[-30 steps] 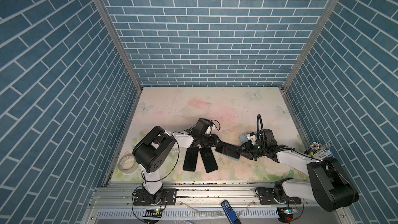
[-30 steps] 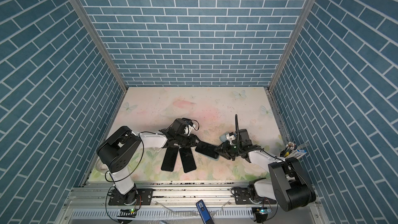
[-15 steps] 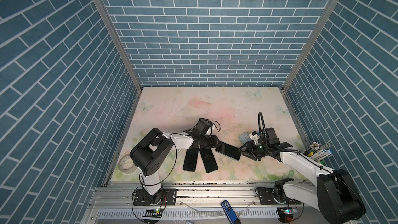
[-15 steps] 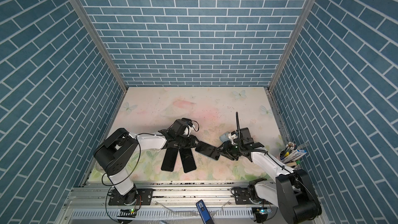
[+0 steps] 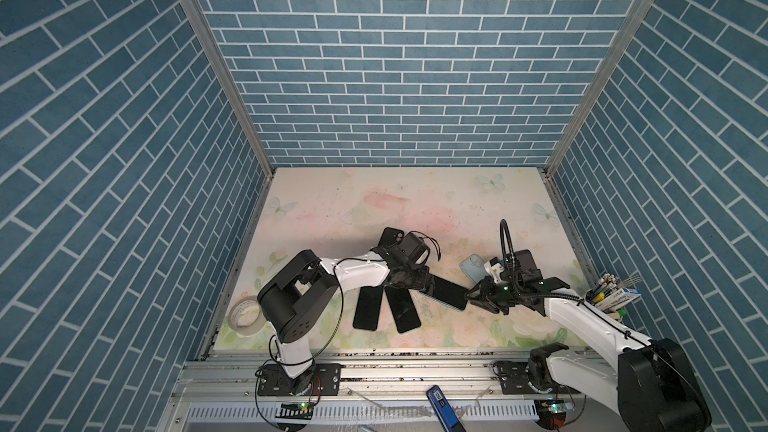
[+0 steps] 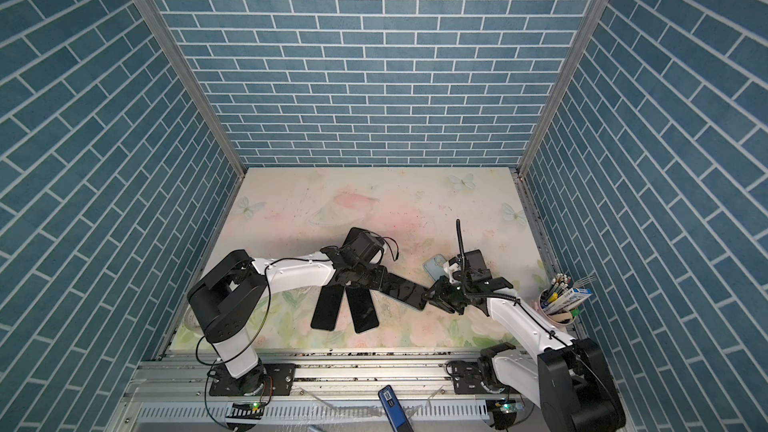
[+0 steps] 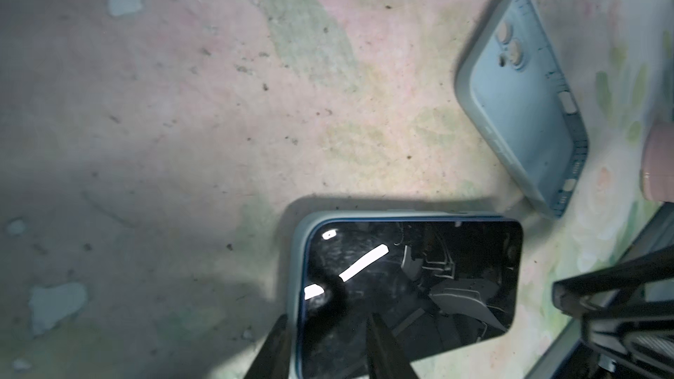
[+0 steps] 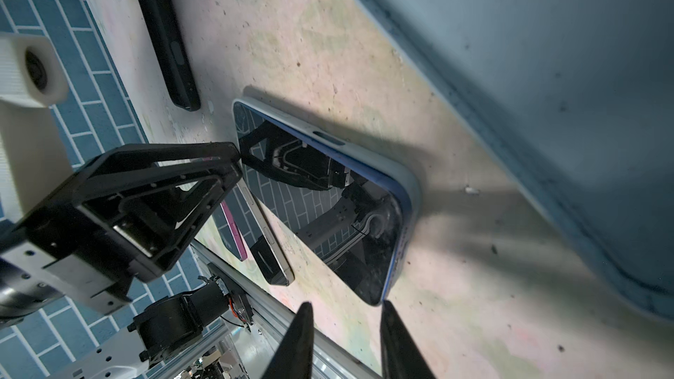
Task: Put the phone into the phone case
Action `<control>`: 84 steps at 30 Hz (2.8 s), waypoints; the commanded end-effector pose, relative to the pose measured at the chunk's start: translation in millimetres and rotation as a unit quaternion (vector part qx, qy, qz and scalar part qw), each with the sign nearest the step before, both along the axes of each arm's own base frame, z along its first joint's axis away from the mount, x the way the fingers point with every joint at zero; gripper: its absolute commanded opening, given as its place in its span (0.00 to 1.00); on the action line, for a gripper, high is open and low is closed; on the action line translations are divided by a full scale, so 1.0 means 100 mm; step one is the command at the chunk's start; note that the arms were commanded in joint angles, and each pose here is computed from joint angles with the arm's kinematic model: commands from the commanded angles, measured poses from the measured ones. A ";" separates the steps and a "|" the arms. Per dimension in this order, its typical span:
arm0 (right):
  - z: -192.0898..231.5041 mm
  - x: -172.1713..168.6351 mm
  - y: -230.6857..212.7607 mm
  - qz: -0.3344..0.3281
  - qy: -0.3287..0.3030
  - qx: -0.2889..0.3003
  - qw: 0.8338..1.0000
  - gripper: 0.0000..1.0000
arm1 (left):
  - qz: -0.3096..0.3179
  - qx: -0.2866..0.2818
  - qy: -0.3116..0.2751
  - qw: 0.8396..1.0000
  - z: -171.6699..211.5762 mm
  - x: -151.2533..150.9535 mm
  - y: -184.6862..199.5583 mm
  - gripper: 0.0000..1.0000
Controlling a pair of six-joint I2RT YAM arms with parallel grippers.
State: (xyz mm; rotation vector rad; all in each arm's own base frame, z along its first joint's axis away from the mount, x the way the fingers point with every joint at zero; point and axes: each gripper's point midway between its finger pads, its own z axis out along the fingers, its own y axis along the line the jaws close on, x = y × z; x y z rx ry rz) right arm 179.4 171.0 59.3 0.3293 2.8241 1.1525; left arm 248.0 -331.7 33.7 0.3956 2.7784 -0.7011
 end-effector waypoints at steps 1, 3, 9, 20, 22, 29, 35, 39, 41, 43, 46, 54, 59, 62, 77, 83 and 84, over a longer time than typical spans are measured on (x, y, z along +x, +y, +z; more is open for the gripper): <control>-0.06 -0.08 -0.05 0.007 0.001 -0.014 1.000 0.32 | 0.017 0.067 0.009 0.998 -0.15 -0.02 0.21 0.37; -0.06 -0.09 -0.06 0.007 0.001 -0.015 1.000 0.32 | 0.022 0.078 0.004 0.997 -0.14 -0.02 0.24 0.38; -0.07 -0.11 -0.07 0.007 0.002 -0.017 1.000 0.33 | 0.005 0.089 0.010 0.996 -0.16 -0.06 0.17 0.38; -0.16 -0.18 -0.06 0.003 0.014 -0.015 1.000 0.31 | -0.009 0.085 0.015 0.996 -0.15 -0.14 0.11 0.33; -0.18 -0.19 -0.06 0.005 0.017 -0.017 1.000 0.30 | -0.014 0.075 0.015 0.997 -0.15 -0.14 0.07 0.32; -0.21 -0.18 -0.02 0.007 0.017 -0.017 1.000 0.26 | -0.019 0.063 0.014 0.998 -0.15 -0.14 0.02 0.27; -0.25 -0.16 0.04 0.012 0.020 -0.018 1.000 0.24 | -0.021 0.059 0.020 0.998 -0.18 -0.13 -0.01 0.24; -0.26 -0.14 0.07 0.017 0.019 -0.018 1.000 0.23 | -0.021 0.057 0.021 0.998 -0.18 -0.13 0.00 0.25; -0.27 -0.14 0.08 0.018 0.019 -0.020 0.999 0.23 | -0.019 0.056 0.020 0.998 -0.18 -0.12 0.01 0.25; -0.29 -0.14 0.09 0.018 0.020 -0.022 0.999 0.22 | -0.020 0.052 0.020 0.998 -0.17 -0.12 0.00 0.25; -0.31 -0.14 0.10 0.019 0.022 -0.023 0.999 0.21 | -0.020 0.048 0.025 0.998 -0.19 -0.11 -0.01 0.26; -0.33 -0.11 0.10 0.017 0.022 -0.028 0.999 0.14 | -0.025 0.037 0.030 0.999 -0.20 -0.11 -0.05 0.27; -0.36 -0.10 0.11 0.018 0.024 -0.030 0.999 0.12 | -0.026 0.032 0.033 0.999 -0.21 -0.11 -0.06 0.32; -0.38 -0.11 0.10 0.018 0.026 -0.033 0.999 0.12 | -0.027 0.031 0.035 0.999 -0.22 -0.12 -0.07 0.32; -0.52 -0.16 0.09 0.025 0.037 -0.052 0.998 0.04 | -0.028 0.029 0.037 0.998 -0.22 -0.12 -0.08 0.33; -0.58 -0.18 0.08 0.029 0.043 -0.059 0.997 0.03 | -0.029 0.028 0.038 0.998 -0.23 -0.11 -0.08 0.32; -0.60 -0.18 0.08 0.029 0.043 -0.061 0.997 0.03 | -0.029 0.029 0.038 0.998 -0.23 -0.12 -0.08 0.33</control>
